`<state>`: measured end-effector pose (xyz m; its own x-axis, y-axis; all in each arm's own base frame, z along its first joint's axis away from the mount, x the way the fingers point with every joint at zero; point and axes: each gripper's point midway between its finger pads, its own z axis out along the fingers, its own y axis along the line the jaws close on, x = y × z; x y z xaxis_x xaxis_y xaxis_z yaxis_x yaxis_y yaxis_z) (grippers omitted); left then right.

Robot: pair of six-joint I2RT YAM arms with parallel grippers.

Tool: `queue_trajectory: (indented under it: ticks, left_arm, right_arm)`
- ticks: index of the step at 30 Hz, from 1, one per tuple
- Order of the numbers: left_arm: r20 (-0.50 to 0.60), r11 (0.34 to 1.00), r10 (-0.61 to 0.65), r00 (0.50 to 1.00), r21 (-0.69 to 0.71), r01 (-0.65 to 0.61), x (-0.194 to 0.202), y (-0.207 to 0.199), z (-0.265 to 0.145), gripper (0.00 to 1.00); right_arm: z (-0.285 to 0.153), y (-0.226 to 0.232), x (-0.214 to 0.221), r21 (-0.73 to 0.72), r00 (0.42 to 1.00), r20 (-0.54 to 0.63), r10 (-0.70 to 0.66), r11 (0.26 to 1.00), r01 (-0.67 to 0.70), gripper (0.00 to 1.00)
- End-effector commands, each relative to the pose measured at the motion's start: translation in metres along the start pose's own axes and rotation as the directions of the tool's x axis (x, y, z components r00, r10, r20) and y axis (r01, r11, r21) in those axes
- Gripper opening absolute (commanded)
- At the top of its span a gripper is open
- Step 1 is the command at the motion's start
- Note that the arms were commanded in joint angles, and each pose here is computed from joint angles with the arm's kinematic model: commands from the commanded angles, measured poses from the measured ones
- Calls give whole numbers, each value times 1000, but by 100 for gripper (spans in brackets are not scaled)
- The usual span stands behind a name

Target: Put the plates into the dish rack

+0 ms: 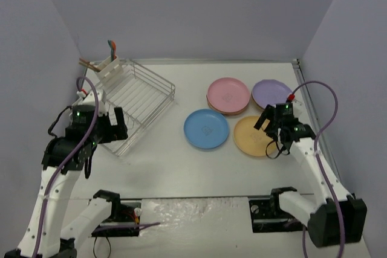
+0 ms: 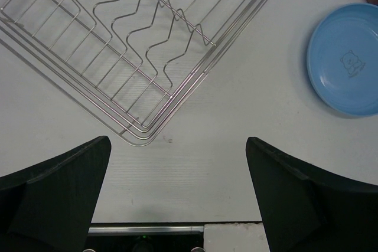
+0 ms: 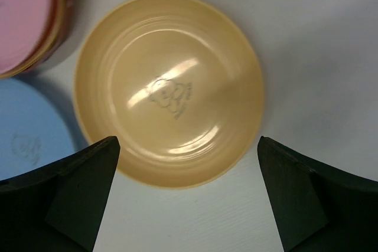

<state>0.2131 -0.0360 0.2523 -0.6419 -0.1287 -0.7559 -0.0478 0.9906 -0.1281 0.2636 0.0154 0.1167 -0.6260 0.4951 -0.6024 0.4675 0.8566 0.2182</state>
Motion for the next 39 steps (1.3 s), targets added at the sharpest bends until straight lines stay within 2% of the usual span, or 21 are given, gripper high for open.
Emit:
queue_trajectory:
  ticks: [1,7,20,26,28,33,39]
  left_arm:
    - [26,994,-12,1000,108,9,-18,-24,3,97]
    - [22,985,1,1000,174,-5,-18,-37,14,97]
    - [48,971,27,998,238,-38,-26,-50,23,97]
    - [39,970,21,999,243,-30,-24,-51,25,97]
    - [31,969,17,999,244,-24,-22,-51,26,97]
    - [25,967,16,1000,253,-22,-23,-54,29,97]
    - [33,963,3,999,269,-12,-33,-59,25,97]
  right_arm:
    - [27,-28,1,129,991,-30,130,984,-125,100]
    - [54,-42,15,190,978,-61,200,964,-185,95]
    - [77,-66,54,248,958,-100,270,939,-239,62]
    - [79,-71,58,257,956,-110,273,937,-238,40]
    - [77,-73,56,258,959,-97,268,937,-235,24]
    - [68,-70,51,235,958,-73,279,938,-255,2]
    - [43,-59,32,158,957,-21,290,946,-284,0]
